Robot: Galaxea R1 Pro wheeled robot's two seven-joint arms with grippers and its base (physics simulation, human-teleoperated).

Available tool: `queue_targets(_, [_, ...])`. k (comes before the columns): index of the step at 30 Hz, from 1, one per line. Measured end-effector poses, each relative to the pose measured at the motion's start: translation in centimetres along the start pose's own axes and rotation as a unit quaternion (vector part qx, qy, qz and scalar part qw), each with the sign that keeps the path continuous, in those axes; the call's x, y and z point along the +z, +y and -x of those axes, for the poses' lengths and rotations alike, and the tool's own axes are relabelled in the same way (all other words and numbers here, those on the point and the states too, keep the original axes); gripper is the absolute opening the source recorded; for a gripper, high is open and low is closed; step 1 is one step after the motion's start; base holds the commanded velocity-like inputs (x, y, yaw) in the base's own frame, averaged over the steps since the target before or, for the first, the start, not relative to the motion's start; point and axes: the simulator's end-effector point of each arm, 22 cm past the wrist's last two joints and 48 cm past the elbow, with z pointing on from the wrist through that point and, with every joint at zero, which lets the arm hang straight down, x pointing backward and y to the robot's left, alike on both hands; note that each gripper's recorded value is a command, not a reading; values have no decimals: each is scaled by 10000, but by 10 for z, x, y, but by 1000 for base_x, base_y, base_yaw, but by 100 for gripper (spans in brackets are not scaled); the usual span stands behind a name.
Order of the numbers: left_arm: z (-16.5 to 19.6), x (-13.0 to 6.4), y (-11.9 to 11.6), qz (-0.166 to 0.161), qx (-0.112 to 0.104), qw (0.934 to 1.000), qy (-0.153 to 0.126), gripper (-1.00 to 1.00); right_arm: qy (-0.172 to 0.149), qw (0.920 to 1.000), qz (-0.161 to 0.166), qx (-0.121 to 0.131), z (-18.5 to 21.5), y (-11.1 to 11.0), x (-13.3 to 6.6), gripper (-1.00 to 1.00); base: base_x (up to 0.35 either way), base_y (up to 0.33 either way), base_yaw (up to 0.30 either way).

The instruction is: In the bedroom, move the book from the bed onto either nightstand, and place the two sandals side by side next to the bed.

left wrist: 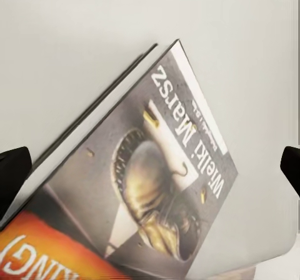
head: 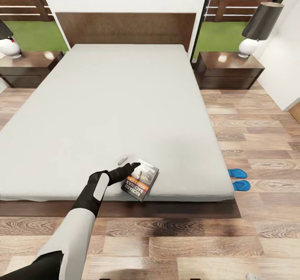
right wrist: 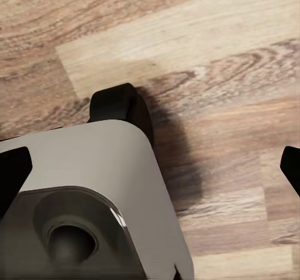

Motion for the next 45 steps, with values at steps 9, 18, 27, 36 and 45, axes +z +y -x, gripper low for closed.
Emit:
queue_targets(9, [4, -10, -11, 1, -2, 10000, 5, 100, 1, 10000, 0, 0, 0, 2, -16, 100, 0, 0, 0])
queue_targets(18, [7, -21, -21, -1, 0, 10000, 7, 100, 0, 10000, 14, 7, 0, 4, -31, 100, 0, 0, 0])
queue_targets(27, [10, -31, -32, -4, 2, 10000, 3, 100, 2, 10000, 7, 6, -1, 5, -45, 100, 0, 0, 0])
queue_targets(36, [13, -41, -45, -115, -17, 9999, 12, 100, -3, 10000, -6, 6, -1, 3, -60, 100, 0, 0, 0])
queue_targets(45, [35, -73, -55, -804, 61, 9967, -56, 100, -7, 10000, -26, 4, -1, 1, -74, 100, 0, 0, 0])
